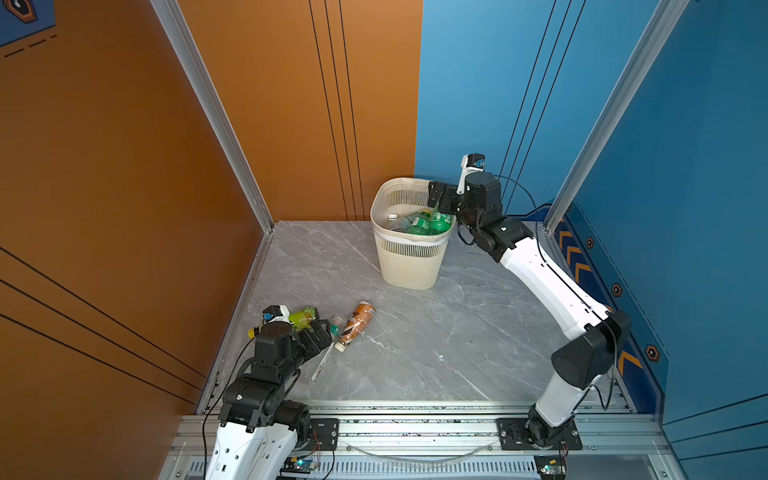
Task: Put the plastic bottles in the bin
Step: 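Open the right gripper to drop the green bottle into the wastebasket, then withdraw the right gripper while the left gripper grasps the green-labelled clear water bottle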
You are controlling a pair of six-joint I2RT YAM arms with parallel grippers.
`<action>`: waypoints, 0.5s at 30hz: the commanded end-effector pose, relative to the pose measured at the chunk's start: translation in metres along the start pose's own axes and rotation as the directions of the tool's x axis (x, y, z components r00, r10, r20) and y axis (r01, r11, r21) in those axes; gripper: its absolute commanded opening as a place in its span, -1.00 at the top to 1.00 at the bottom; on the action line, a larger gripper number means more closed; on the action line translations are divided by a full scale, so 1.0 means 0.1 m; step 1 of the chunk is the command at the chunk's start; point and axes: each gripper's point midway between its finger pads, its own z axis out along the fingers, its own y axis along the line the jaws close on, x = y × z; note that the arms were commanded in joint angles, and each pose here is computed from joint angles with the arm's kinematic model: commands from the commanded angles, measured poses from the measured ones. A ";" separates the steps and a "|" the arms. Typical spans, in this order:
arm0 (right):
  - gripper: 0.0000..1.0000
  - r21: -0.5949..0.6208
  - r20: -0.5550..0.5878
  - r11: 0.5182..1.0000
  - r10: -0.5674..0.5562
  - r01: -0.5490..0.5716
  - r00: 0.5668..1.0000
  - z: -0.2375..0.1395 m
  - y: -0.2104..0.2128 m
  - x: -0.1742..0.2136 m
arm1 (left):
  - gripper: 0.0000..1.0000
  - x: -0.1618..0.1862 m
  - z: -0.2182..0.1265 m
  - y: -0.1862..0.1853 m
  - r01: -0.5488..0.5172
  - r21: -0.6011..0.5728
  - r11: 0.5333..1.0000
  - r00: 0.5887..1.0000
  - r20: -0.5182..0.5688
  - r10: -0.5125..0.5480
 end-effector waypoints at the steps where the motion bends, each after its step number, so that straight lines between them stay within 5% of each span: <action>1: -0.99 -0.025 0.106 0.999 0.026 -0.024 0.994 -0.63 -0.05 -0.39 | -0.96 0.01 -0.03 -0.01 -0.022 0.000 1.000 1.000 -0.017 0.022; 10: -0.99 0.088 -0.054 0.986 0.144 -0.139 0.988 -1.42 -0.91 1.00 | -0.96 0.07 0.00 0.06 -0.047 -0.042 0.998 0.997 -0.061 0.044; 15: -0.99 0.135 -0.130 0.975 0.196 -0.179 0.972 -1.55 -1.14 1.40 | -0.96 0.11 0.10 0.16 -0.067 -0.122 0.990 0.992 -0.118 0.052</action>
